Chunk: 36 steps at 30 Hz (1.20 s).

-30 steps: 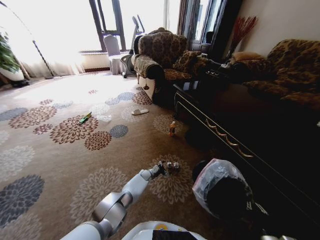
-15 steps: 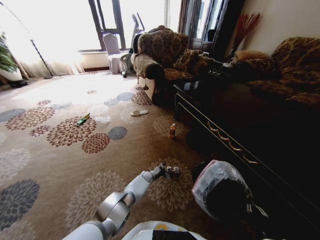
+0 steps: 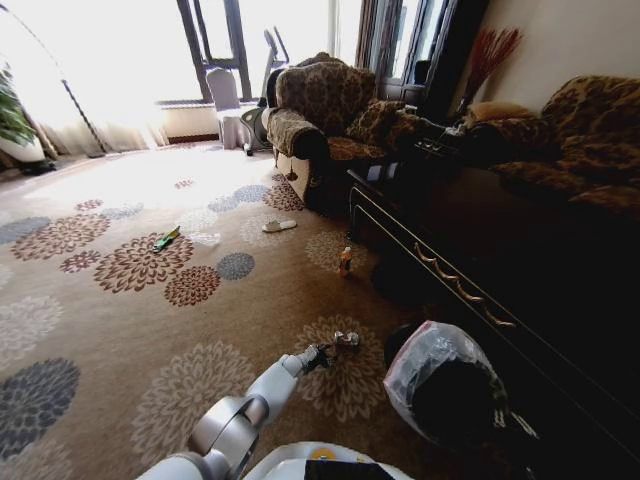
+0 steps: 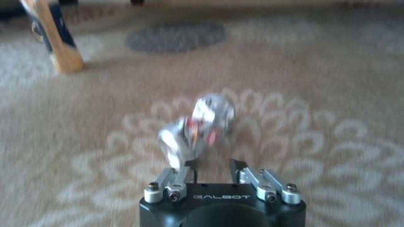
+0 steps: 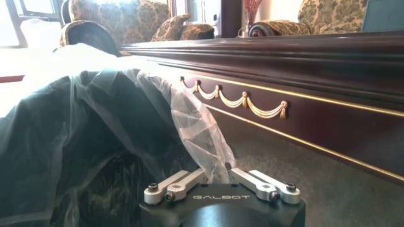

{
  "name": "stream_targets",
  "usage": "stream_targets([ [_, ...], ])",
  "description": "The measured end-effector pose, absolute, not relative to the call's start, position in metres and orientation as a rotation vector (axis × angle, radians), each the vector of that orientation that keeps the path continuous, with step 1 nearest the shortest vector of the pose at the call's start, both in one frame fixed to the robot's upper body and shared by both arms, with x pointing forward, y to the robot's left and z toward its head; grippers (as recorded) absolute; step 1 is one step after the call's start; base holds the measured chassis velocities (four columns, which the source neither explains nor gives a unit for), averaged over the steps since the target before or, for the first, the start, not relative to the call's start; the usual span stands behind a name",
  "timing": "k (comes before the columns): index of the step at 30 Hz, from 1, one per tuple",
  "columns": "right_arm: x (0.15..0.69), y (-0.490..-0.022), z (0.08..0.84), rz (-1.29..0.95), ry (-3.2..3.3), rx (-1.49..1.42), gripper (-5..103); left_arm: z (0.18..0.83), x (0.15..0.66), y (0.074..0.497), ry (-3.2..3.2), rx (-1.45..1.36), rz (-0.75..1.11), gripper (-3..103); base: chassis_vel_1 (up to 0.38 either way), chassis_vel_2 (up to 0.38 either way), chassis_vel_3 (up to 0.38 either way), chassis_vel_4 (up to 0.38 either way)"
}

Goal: Pick up the trash from the ground and place it into the trash bin.

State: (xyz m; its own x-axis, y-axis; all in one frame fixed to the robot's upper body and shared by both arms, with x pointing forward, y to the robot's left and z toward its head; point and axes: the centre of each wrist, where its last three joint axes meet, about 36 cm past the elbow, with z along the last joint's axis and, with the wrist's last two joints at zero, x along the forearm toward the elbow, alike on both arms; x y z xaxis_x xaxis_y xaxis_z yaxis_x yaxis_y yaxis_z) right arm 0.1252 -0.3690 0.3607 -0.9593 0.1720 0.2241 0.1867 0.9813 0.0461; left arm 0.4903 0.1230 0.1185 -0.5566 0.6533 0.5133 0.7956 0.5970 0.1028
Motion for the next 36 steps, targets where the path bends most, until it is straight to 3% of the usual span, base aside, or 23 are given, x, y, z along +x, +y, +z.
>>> stream_targets([
  [2, 0.125, -0.368, 0.361, -0.100, -2.909, -0.266, 1, 0.119, 0.490, 0.124, -2.419, -1.172, -0.457, 30, 0.000, 0.000, 0.000, 0.000],
  [3, 0.125, -0.368, 0.361, -0.101, -2.910, -0.266, 1, 0.120, 0.490, 0.125, -2.432, -1.172, -0.473, 20, 0.000, 0.000, 0.000, 0.000],
  [5, 0.125, -0.368, 0.361, -0.102, -2.911, -0.265, 1, 0.120, 0.490, 0.126, -2.446, -1.159, -0.487, 20, 0.000, 0.000, 0.000, 0.000],
  [8, 0.125, -0.368, 0.361, -0.103, -2.914, -0.264, 1, 0.122, 0.491, 0.128, -2.496, -1.148, -0.508, 4, 0.000, 0.000, 0.000, 0.000],
  [17, 0.125, -0.367, 0.360, -0.106, -2.918, -0.263, 1, 0.130, 0.493, 0.121, -2.629, -1.087, -0.479, -3, 0.000, 0.000, 0.000, 0.000],
  [23, 0.125, -0.367, 0.359, -0.107, -2.920, -0.263, 1, 0.131, 0.491, 0.113, -2.716, -1.023, -0.437, 23, 0.000, 0.000, 0.000, 0.000],
  [27, 0.124, -0.366, 0.359, -0.110, -2.920, -0.263, 1, 0.131, 0.491, 0.113, -2.718, -1.022, -0.437, 34, 0.000, 0.000, 0.000, 0.000],
  [30, 0.124, -0.366, 0.358, -0.110, -2.919, -0.262, 1, 0.130, 0.491, 0.115, -2.715, -1.033, -0.438, 50, 0.000, 0.000, 0.000, 0.000],
  [32, 0.124, -0.366, 0.358, -0.110, -2.919, -0.261, 1, 0.131, 0.492, 0.115, -2.715, -1.034, -0.440, 50, 0.000, 0.000, 0.000, 0.000],
  [33, 0.124, -0.366, 0.358, -0.109, -2.919, -0.260, 1, 0.131, 0.493, 0.116, -2.713, -1.036, -0.442, 61, 0.000, 0.000, 0.000, 0.000],
  [35, 0.124, -0.366, 0.359, -0.109, -2.919, -0.260, 1, 0.131, 0.494, 0.116, -2.710, -1.039, -0.444, 61, 0.000, 0.000, 0.000, 0.000],
  [36, 0.124, -0.367, 0.359, -0.109, -2.919, -0.259, 1, 0.133, 0.495, 0.116, -2.703, -1.051, -0.445, 67, 0.000, 0.000, 0.000, 0.000],
])
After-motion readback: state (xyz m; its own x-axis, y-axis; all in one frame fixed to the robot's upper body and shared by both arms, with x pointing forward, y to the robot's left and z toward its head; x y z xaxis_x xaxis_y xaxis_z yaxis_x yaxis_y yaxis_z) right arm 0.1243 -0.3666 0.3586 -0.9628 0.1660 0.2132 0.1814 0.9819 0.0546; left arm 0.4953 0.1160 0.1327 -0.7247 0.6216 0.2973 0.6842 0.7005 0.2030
